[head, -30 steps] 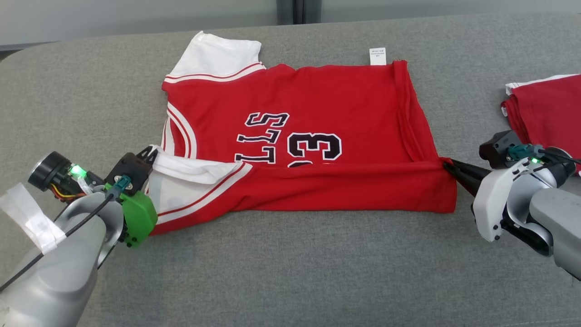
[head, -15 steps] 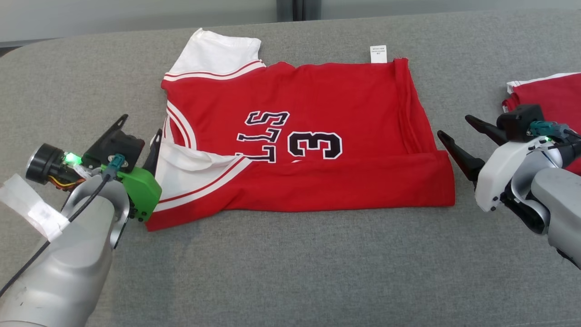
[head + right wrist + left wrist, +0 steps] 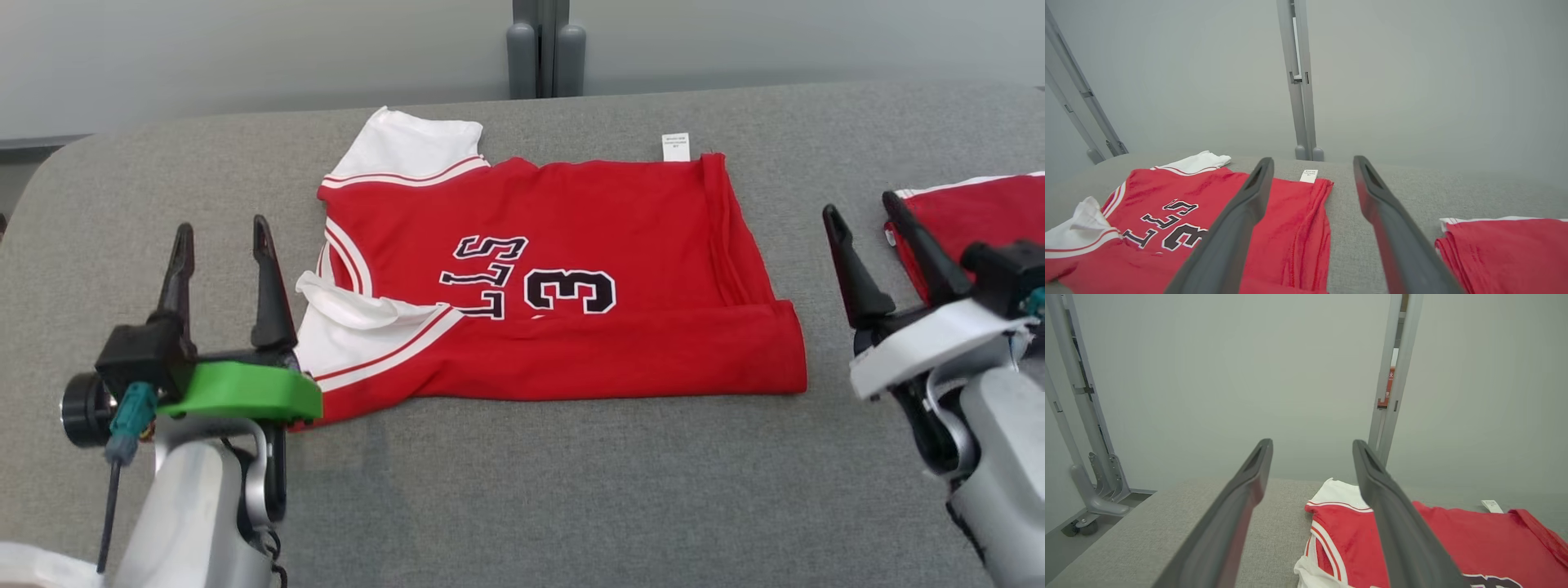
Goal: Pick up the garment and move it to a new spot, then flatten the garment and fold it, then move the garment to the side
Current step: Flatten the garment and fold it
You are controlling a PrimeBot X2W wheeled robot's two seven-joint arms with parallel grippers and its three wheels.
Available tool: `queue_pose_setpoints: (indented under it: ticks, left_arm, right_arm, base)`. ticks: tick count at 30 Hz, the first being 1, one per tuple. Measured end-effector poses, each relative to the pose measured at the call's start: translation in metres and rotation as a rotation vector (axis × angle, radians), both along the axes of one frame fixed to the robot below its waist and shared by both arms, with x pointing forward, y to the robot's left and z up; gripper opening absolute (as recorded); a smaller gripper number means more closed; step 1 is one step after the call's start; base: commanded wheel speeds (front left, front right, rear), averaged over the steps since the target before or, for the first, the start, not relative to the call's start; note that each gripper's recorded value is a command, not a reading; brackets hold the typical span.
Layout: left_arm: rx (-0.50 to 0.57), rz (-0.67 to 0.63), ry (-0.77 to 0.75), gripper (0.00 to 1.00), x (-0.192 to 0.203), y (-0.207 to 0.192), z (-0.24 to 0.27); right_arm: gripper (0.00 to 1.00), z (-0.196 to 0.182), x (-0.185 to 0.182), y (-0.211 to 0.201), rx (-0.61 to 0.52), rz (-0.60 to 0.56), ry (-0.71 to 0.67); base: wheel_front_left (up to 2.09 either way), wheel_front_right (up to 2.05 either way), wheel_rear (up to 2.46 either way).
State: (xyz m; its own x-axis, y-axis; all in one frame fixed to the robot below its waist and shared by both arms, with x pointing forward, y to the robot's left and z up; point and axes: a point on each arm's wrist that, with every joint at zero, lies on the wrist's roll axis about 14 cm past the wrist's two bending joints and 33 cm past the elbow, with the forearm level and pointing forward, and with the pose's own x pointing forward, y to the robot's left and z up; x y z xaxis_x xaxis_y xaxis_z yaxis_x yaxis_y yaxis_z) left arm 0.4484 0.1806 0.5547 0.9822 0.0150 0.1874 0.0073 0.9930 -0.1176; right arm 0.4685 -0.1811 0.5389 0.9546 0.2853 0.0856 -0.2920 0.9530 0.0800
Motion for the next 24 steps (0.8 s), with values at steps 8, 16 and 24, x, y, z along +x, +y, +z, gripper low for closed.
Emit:
queue_pose_setpoints:
  ticks: [8,16,24]
  left_arm:
    - [-0.033,0.015,0.078,1.00,-0.041,-0.008,-0.035]
    - [0.010,0.048,0.181,1.00,-0.045,-0.004,-0.070]
    - [0.093,0.094,0.396,1.00,-0.046,0.002,-0.135]
  right_arm:
    - [1.00,0.001,-0.046,0.009,0.106,-0.104,-0.066]
    - [1.00,-0.004,-0.061,0.009,0.163,-0.142,-0.054]
    - [1.00,-0.011,-0.059,0.004,0.143,-0.146,-0.036]
  base:
    - [0.00,0.00,0.00]
    - [0.00,0.00,0.00]
    - [0.00,0.00,0.00]
